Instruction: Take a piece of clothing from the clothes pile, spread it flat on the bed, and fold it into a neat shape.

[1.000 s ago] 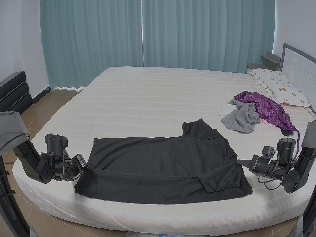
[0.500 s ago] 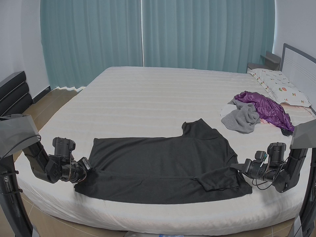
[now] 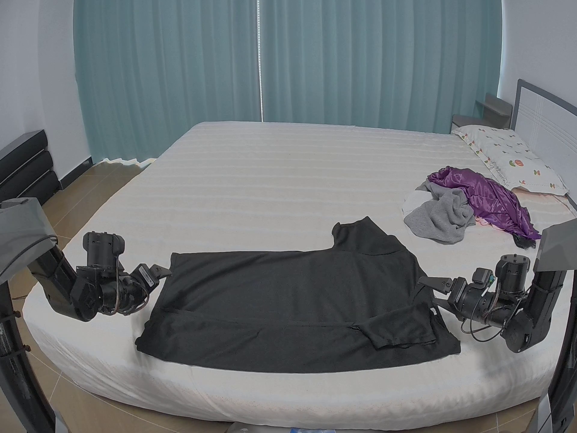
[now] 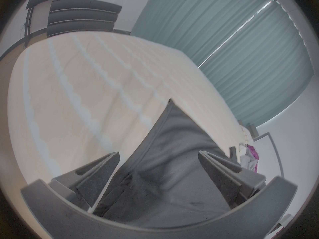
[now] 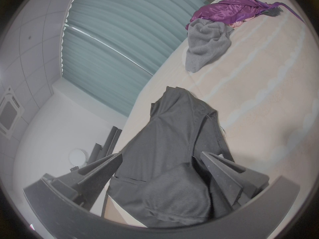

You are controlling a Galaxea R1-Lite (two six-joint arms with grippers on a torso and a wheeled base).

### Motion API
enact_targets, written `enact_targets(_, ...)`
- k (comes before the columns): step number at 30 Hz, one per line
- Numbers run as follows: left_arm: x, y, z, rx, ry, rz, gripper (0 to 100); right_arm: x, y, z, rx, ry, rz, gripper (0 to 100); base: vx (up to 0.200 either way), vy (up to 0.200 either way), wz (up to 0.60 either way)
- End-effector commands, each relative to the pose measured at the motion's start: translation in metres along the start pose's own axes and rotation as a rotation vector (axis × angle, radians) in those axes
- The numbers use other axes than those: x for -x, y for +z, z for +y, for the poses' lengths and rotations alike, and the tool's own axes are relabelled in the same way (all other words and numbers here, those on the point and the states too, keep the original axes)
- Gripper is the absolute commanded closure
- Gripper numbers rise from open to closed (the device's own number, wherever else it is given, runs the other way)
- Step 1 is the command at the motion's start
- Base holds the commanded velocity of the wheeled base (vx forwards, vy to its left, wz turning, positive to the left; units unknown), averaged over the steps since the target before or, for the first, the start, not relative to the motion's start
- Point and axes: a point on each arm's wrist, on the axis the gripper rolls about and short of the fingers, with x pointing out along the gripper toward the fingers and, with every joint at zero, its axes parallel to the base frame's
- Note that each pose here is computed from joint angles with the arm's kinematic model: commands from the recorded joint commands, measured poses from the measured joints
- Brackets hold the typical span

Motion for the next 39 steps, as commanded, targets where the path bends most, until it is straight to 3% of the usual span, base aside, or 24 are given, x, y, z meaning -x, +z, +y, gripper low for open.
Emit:
enact_targets(1,0.006,0.037,-0.029,-0.005,-0.106,-0.12,0,0.007,-0.005,0.003,-0.068,0.042,-0.033,0,0.0,0.0,0.0)
enact_targets(12,-0.098,0.053,-0.041,-0.032,-0.126,-0.049,0,0.006,-0.01,0.001,-0.114,0.038,-0.007,0,0.0,0.0,0.0)
enact_targets(17,-0.125,0.058,-0.043,-0.034,-0.146,-0.072,0,0.007,-0.008,0.001,-0.141,0.039,-0.014,0,0.0,0.0,0.0)
enact_targets(25,-0.139,0.057,-0.038,-0.032,-0.132,-0.087,0,0.009,-0.006,0.001,-0.156,0.039,-0.023,0,0.0,0.0,0.0)
enact_targets(32,-0.142,0.059,-0.039,-0.039,-0.137,-0.158,0,0.007,-0.008,0.0,-0.156,0.037,-0.013,0,0.0,0.0,0.0)
enact_targets(39,-0.141,0.055,-0.036,-0.036,-0.116,-0.14,0,0.007,-0.008,0.0,-0.154,0.035,-0.016,0,0.0,0.0,0.0)
